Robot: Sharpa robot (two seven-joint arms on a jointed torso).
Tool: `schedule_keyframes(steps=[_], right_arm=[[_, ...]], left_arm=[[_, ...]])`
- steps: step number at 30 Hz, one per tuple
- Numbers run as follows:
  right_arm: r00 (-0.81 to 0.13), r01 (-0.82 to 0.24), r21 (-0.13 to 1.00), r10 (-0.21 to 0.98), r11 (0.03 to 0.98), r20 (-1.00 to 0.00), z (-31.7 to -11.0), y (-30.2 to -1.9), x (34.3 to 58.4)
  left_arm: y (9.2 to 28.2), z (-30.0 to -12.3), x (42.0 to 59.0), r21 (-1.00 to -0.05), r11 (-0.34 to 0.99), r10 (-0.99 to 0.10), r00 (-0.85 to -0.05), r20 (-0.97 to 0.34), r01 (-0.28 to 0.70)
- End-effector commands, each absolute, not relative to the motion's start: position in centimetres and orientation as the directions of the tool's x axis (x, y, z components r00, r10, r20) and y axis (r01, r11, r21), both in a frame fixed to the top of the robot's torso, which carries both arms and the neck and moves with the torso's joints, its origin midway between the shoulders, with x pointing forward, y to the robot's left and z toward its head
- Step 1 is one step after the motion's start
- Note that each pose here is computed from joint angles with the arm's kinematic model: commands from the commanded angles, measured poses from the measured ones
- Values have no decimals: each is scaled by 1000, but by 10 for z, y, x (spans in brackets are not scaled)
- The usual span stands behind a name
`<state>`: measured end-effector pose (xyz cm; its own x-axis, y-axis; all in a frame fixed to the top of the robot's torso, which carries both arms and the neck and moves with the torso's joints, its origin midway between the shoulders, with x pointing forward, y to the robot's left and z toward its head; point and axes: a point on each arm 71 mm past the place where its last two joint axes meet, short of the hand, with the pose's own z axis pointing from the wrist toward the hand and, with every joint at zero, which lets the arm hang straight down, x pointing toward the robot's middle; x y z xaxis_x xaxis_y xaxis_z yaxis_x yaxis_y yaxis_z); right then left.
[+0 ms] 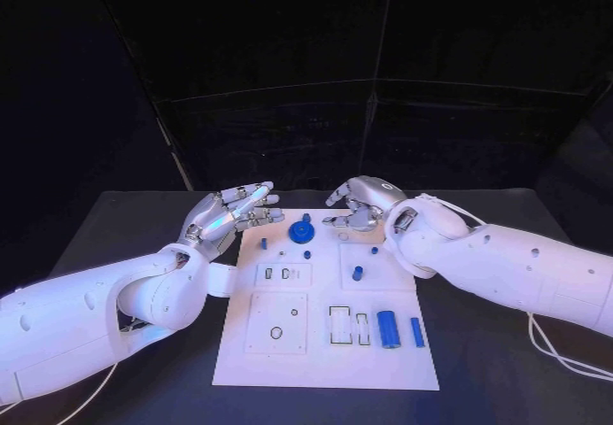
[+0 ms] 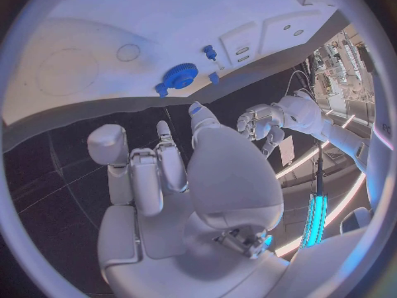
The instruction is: Assemble the parts on the task board
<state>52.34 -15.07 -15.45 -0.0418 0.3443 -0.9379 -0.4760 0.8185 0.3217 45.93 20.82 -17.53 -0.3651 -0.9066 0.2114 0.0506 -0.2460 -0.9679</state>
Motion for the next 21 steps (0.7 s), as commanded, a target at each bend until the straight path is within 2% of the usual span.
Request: schedule_keyframes(steps=[1, 4, 9, 14, 21], right_arm=[[-78, -472, 451, 474, 758, -877, -149, -174, 518], [-112, -444, 482, 487, 755, -866, -150, -204, 517], [-111, -423, 490, 493, 762, -863, -151, -242, 516], [-103, -404, 488, 491, 774, -865, -153, -264, 519], [-135, -367, 495, 481, 788, -866, -172, -279, 522]], left_arm=[[209, -174, 459, -967, -245, -906, -369, 206, 62], [211, -174, 460, -968, -244, -908, -366, 205, 63], [210, -174, 461, -968, -243, -908, -365, 204, 64], [209, -175, 463, -968, -243, -908, -366, 204, 64], [208, -177, 466, -968, -243, -908, -366, 204, 64]])
